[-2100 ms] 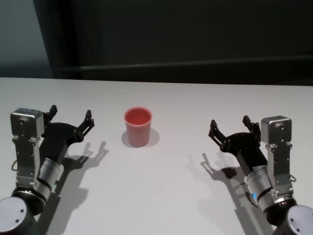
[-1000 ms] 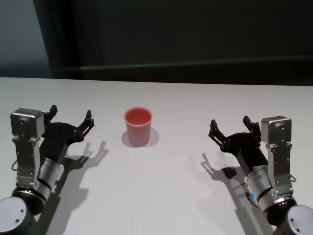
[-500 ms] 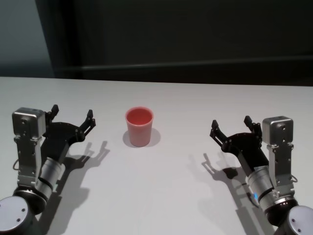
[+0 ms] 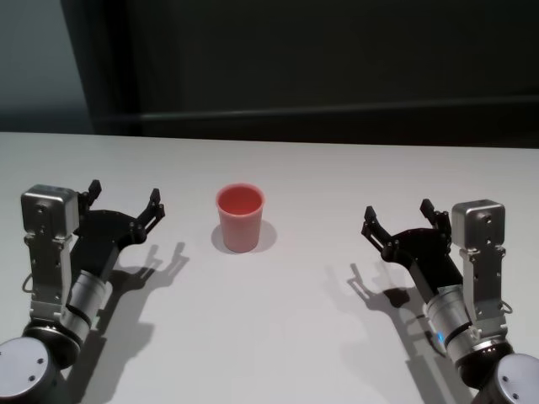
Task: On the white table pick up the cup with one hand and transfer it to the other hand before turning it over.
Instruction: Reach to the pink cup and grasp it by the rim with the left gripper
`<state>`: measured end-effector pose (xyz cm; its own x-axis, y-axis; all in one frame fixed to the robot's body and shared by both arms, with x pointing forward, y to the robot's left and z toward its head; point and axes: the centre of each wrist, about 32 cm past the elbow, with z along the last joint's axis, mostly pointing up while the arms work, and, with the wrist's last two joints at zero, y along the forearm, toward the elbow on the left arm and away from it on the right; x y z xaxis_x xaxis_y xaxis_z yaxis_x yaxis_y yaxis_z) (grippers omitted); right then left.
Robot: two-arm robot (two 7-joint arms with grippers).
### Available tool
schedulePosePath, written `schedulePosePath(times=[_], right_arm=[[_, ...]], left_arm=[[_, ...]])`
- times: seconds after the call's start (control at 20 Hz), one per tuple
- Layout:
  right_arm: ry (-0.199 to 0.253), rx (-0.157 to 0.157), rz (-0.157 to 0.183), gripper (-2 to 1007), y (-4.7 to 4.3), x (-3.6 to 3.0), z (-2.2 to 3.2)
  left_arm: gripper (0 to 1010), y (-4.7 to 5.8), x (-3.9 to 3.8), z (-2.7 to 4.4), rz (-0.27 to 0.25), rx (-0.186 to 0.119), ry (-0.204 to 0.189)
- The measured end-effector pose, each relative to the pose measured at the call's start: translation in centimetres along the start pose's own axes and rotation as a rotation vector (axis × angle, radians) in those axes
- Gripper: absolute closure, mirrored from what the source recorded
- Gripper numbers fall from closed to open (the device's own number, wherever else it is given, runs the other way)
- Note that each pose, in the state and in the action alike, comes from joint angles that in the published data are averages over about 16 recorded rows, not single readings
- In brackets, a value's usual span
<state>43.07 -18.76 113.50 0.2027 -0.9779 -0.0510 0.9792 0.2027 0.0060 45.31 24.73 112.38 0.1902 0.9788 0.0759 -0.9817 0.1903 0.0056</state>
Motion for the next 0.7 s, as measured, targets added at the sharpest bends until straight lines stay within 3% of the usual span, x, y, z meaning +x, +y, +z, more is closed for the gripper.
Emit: schedulePosePath(times=[0.7], right_arm=[[0.0, 0.0, 0.0, 3, 0.0, 0.0, 0.0]], left_arm=[[9, 0.0, 0.0, 0.0, 0.0, 0.0, 0.0]])
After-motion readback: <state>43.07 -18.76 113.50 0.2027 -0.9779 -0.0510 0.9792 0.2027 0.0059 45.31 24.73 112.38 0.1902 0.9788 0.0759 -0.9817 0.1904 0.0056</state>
